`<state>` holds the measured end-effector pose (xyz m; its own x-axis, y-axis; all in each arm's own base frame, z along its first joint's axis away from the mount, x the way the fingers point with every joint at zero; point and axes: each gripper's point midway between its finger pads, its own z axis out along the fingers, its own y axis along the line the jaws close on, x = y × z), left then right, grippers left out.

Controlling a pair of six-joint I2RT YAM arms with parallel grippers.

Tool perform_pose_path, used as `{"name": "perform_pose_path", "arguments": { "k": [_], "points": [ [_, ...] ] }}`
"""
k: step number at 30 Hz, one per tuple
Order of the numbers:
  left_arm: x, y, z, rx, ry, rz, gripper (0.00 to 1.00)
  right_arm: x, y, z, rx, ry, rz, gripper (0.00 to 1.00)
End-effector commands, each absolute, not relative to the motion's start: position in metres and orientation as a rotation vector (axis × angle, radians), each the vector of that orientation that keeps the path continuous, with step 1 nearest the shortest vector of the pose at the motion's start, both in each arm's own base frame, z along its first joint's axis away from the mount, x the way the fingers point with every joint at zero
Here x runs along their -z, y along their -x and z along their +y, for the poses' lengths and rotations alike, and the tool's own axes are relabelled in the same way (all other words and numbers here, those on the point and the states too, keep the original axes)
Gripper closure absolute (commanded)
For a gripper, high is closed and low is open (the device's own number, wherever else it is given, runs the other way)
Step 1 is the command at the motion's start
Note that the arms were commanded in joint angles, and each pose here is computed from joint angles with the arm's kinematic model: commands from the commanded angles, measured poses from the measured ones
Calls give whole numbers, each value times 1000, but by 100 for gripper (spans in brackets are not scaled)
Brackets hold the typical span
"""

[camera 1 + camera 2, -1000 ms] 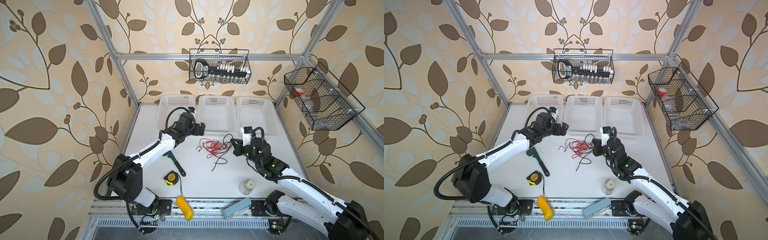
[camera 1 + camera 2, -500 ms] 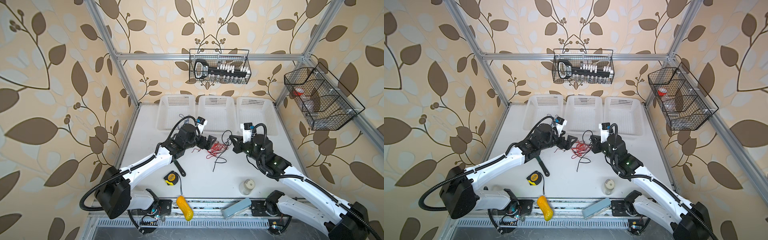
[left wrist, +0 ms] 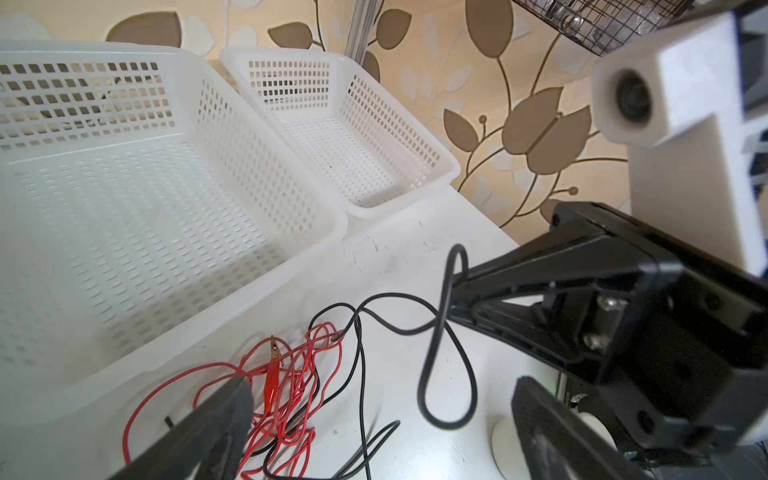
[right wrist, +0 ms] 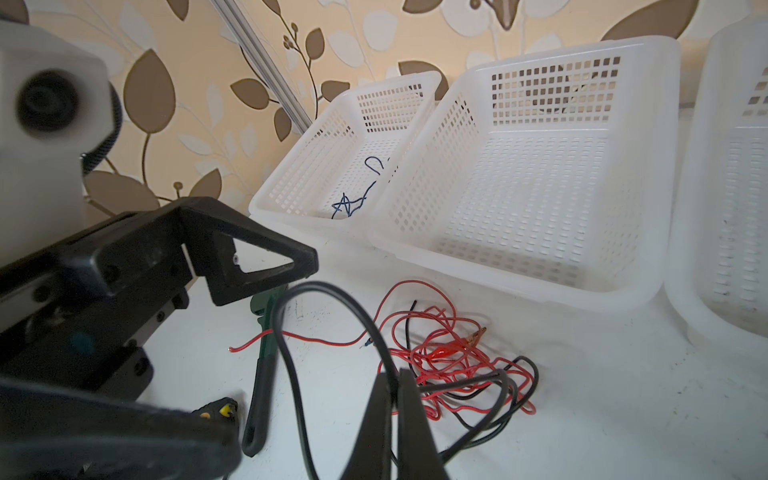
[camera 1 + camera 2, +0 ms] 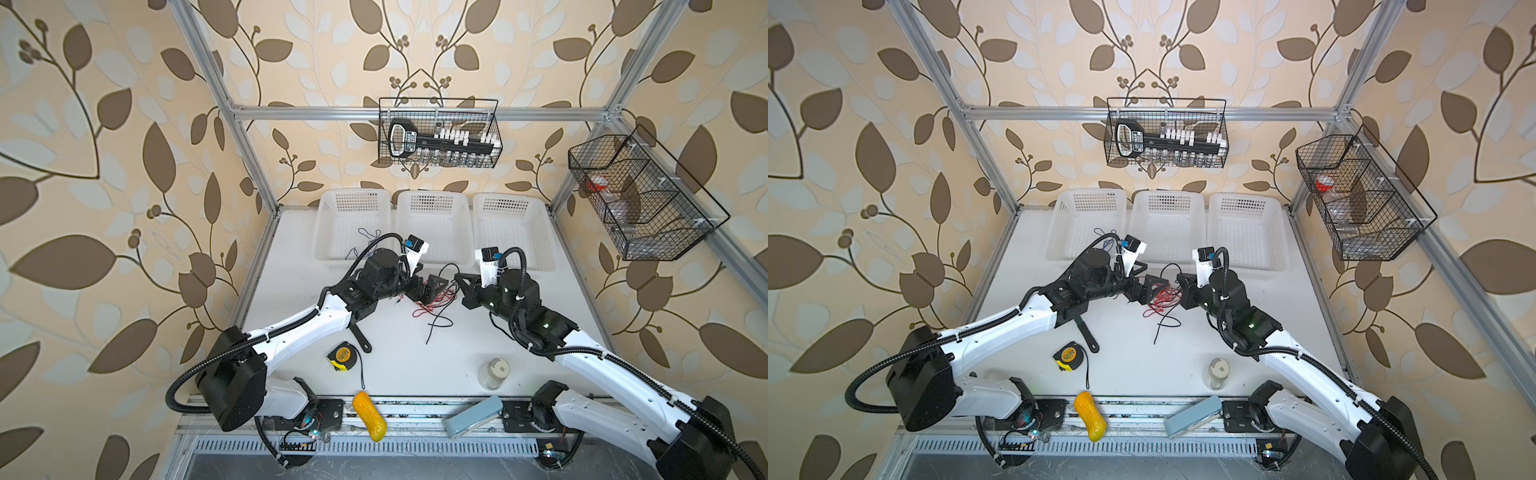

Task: Untangle the cables
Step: 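Return the left gripper to the wires and grasp the black wire beside the right gripper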

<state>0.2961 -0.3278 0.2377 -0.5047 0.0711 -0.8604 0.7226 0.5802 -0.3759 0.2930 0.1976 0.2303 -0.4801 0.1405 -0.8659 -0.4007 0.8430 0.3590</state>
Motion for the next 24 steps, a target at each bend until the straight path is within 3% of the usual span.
{"name": "perform_pose_path", "arguments": {
  "k": [1,3,8,13,17,24],
  "points": [
    [-262,-303,-341,1011,-615,1879,2,-250,-291,205,-699,212,1917,100],
    [-264,-304,-345,1027,-611,1873,8,-251,-290,207,-708,225,1911,100],
    [-275,-307,-350,1041,-592,1856,64,-247,-288,206,-706,235,1914,100],
    [-288,-307,-348,1039,-566,1846,100,-240,-287,202,-686,225,1922,100],
    [-303,-308,-342,1030,-530,1832,100,-237,-288,195,-634,227,1920,99],
    [-331,-308,-333,1016,-468,1818,100,-233,-297,169,-533,188,1903,62]
  ]
}}
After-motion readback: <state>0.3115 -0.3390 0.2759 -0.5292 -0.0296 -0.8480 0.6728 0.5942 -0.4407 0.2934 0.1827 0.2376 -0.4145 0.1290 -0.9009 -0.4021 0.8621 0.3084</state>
